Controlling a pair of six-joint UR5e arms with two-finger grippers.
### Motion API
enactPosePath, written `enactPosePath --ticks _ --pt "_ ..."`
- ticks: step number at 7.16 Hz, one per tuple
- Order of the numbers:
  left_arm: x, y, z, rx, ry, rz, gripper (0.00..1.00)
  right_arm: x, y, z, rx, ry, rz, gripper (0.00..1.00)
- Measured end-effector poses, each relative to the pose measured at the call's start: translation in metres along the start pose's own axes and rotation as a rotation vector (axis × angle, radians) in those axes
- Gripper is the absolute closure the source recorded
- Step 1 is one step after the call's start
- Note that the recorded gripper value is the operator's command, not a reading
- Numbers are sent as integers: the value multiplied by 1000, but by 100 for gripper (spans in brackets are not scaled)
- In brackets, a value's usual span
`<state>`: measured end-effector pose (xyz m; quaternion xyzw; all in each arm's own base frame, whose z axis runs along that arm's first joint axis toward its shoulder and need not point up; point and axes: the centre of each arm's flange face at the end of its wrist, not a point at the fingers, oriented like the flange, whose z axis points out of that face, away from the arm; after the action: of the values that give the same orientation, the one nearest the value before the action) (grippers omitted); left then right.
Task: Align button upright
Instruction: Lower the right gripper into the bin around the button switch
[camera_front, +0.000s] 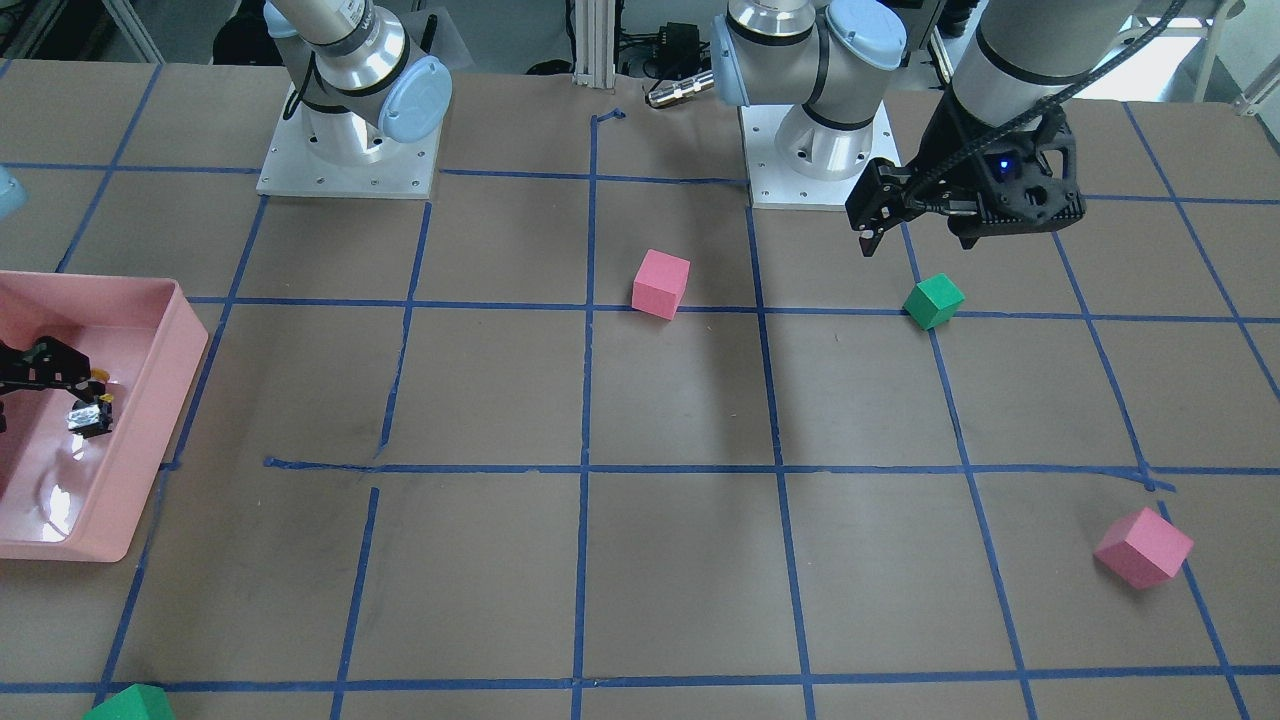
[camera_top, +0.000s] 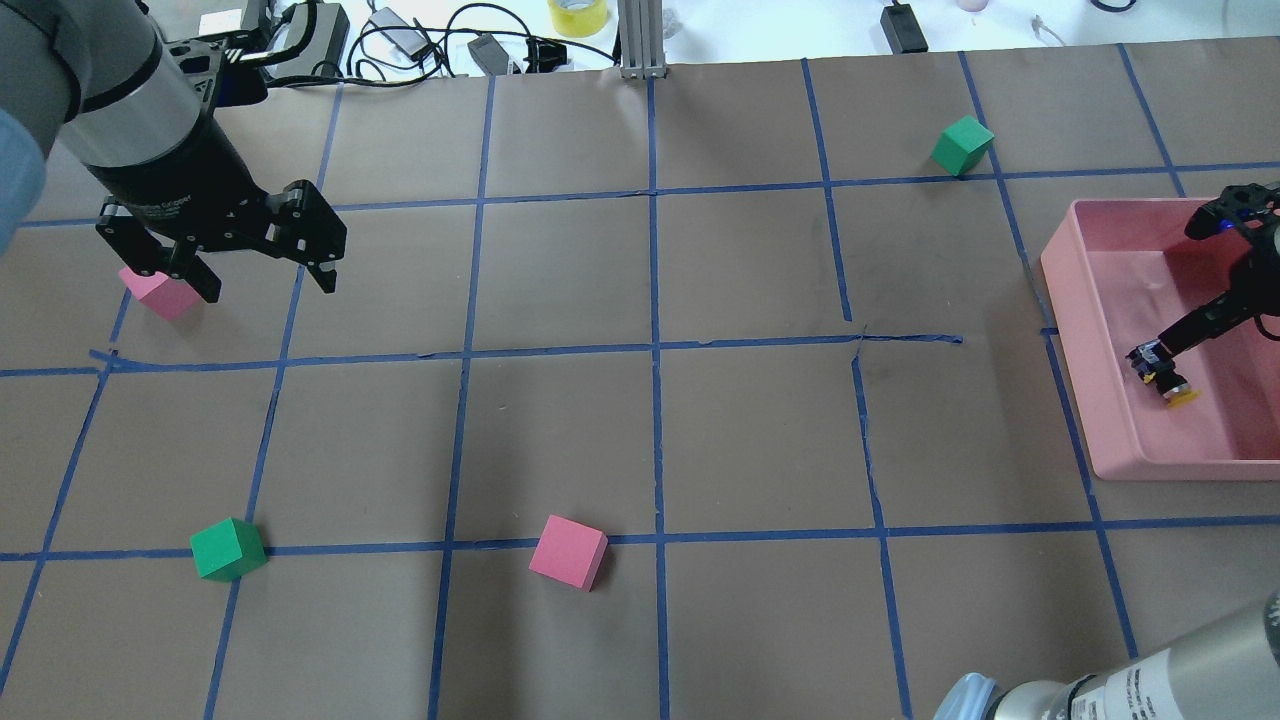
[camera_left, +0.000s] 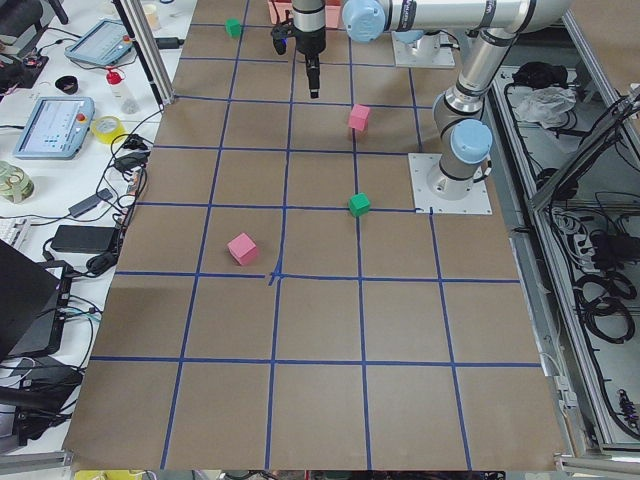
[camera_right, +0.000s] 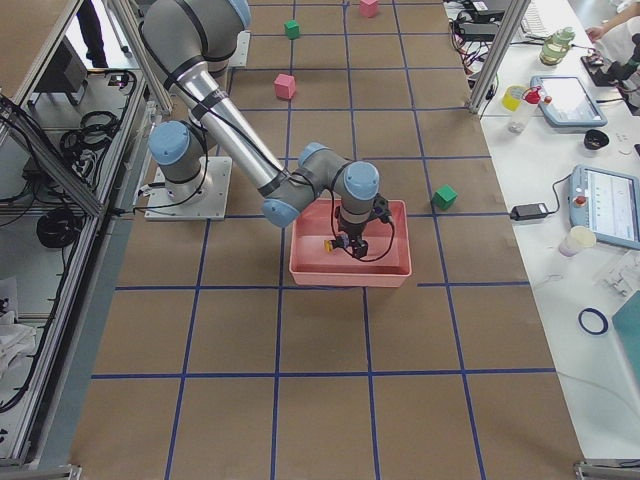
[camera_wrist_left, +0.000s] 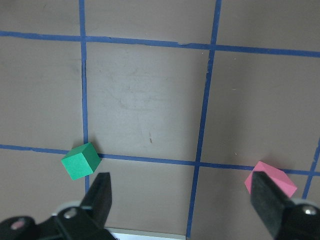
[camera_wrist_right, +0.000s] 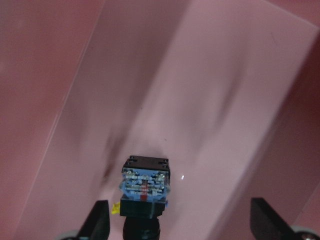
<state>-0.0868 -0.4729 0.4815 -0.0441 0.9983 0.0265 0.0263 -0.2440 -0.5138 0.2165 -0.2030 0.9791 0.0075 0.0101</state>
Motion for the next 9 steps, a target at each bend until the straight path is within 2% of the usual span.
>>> enactPosePath --ticks 4,6,9 --pt "0 -1 0 2 0 -1 0 -3 4 6 -23 6 3 0" --pt "0 -1 0 4 1 -1 0 1 3 7 -13 30 5 0" --pt "0 -1 0 3 1 -1 0 3 1 19 -10 26 18 0"
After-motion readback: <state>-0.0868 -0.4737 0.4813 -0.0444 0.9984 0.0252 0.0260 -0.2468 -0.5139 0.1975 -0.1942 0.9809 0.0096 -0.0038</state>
